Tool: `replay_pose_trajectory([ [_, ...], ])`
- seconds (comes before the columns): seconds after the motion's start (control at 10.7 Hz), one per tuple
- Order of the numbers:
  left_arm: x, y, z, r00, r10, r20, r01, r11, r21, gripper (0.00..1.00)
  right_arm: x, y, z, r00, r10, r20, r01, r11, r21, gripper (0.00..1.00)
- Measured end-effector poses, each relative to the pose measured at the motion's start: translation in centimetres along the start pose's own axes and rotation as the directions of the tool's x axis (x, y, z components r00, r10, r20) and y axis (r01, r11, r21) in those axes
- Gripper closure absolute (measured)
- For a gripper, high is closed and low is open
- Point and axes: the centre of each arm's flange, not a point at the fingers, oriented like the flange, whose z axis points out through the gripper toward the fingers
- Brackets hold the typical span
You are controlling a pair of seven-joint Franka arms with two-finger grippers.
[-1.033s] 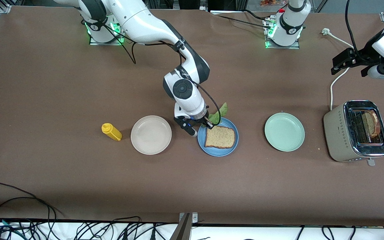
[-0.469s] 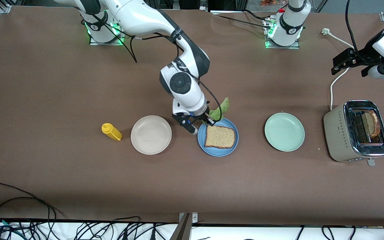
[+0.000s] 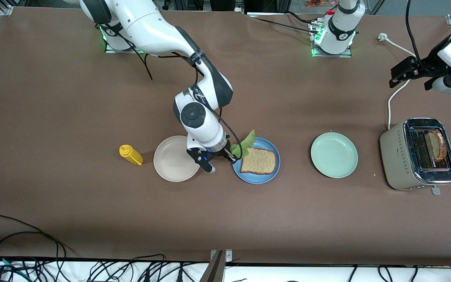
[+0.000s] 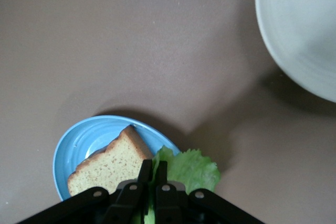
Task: Make sandwich in blue plate with both arms
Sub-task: 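Lower the lettuce onto the bread slice with the right gripper, then open the right gripper and press the lettuce onto the bread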
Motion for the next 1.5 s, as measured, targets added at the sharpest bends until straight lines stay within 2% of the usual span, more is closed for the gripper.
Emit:
replay_pose_trajectory([
  [0.28,0.0,0.0,0.0,1.0,0.0,0.0,0.0,1.0,0.0,0.0,-1.4,-0.1,0.8,1.0,-0.004,0.0,0.004,1.0,0.006,0.94],
  [0.75,0.0,0.0,0.0,1.0,0.0,0.0,0.0,1.0,0.0,0.0,-1.5,-0.2,1.4,1.0,-0.002,-0.012,0.002,0.999,0.036,0.94],
  [1.31,0.0,0.0,0.0,1.0,0.0,0.0,0.0,1.0,0.0,0.0,-2.9,-0.1,2.4,1.0,0.023,-0.011,-0.022,0.999,0.046,0.94],
  [1.41,0.0,0.0,0.0,1.0,0.0,0.0,0.0,1.0,0.0,0.0,-2.8,0.0,2.8,1.0,0.024,-0.014,-0.023,0.999,0.047,0.9],
  [1.5,0.0,0.0,0.0,1.0,0.0,0.0,0.0,1.0,0.0,0.0,-2.7,0.2,3.4,1.0,0.025,-0.017,-0.024,0.999,0.045,0.81],
])
